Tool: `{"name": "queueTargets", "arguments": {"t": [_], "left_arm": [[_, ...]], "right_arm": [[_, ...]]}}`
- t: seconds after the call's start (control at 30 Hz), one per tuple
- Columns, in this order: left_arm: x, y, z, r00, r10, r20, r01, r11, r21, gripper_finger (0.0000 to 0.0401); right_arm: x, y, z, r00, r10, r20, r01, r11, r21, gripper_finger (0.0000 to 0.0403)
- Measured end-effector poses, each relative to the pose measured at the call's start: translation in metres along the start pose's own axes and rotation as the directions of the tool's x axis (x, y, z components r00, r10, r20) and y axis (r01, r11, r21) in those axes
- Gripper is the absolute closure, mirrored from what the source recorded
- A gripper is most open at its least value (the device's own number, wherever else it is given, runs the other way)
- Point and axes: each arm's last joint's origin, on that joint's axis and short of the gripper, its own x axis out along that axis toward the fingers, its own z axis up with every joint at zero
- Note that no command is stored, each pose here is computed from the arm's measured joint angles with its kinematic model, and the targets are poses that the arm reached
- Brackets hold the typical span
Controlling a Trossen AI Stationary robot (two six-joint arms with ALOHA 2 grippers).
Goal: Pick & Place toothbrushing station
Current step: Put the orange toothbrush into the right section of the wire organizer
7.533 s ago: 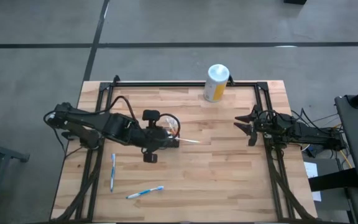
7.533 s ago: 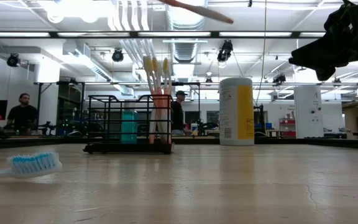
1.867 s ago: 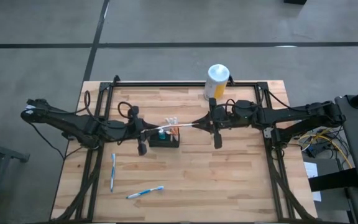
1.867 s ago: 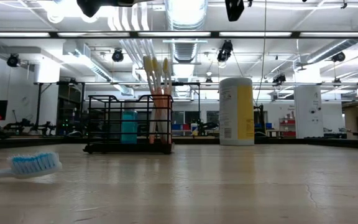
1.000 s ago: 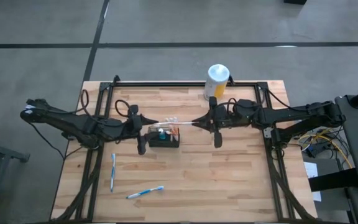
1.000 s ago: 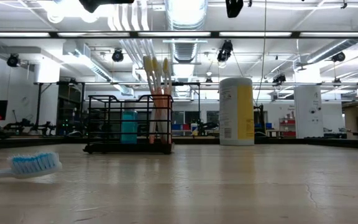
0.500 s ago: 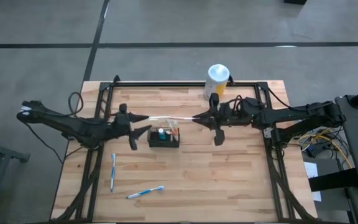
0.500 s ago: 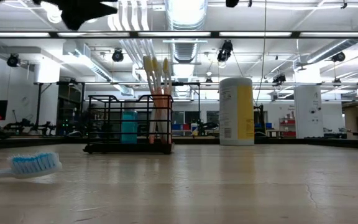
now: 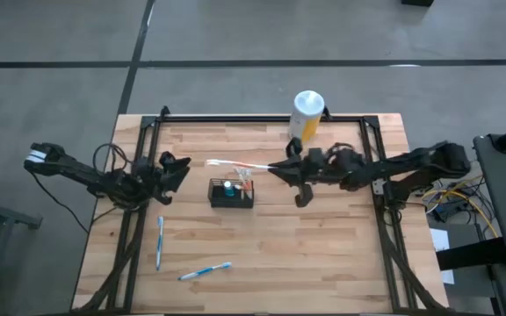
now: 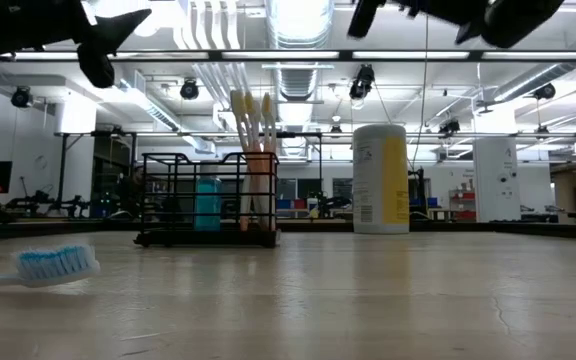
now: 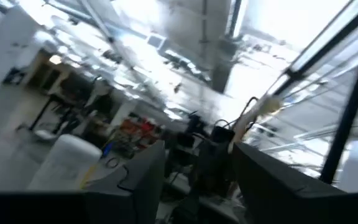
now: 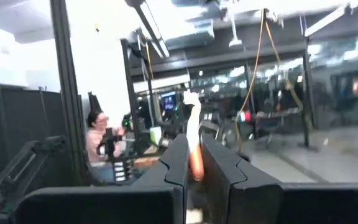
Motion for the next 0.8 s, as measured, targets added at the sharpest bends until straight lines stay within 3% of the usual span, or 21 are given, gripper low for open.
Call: {"name": "queueTargets", "arguments": {"t": [0.13,0.27,0.4,0.57,0.8], "left_arm": [[0.014,-0.008,-0.001,1.000,0.014,-0.005,-0.014,0.999,0.050,0.0207],[0.023,-0.018,0.006,0.998,-0.065,0.026,0.061,0.988,0.140,0.0214],[0.024,-0.019,0.006,0.996,-0.082,0.025,0.078,0.986,0.150,0.0226],[0.028,-0.020,0.006,0.996,-0.078,0.044,0.070,0.986,0.153,0.0233],[0.044,-0.033,0.010,0.982,-0.176,0.067,0.152,0.950,0.273,0.0234]], "right_arm": [[0.007,-0.008,-0.024,1.000,-0.006,-0.001,0.006,0.999,0.049,0.0380],[0.007,-0.015,-0.019,0.993,0.001,0.116,-0.009,0.998,0.066,0.0377],[0.005,-0.021,-0.021,0.994,-0.018,0.105,0.008,0.995,0.103,0.0377],[0.008,-0.018,-0.018,0.993,0.040,0.108,-0.053,0.991,0.124,0.0376],[0.013,-0.018,-0.019,0.993,0.039,0.111,-0.056,0.987,0.151,0.0375]]}}
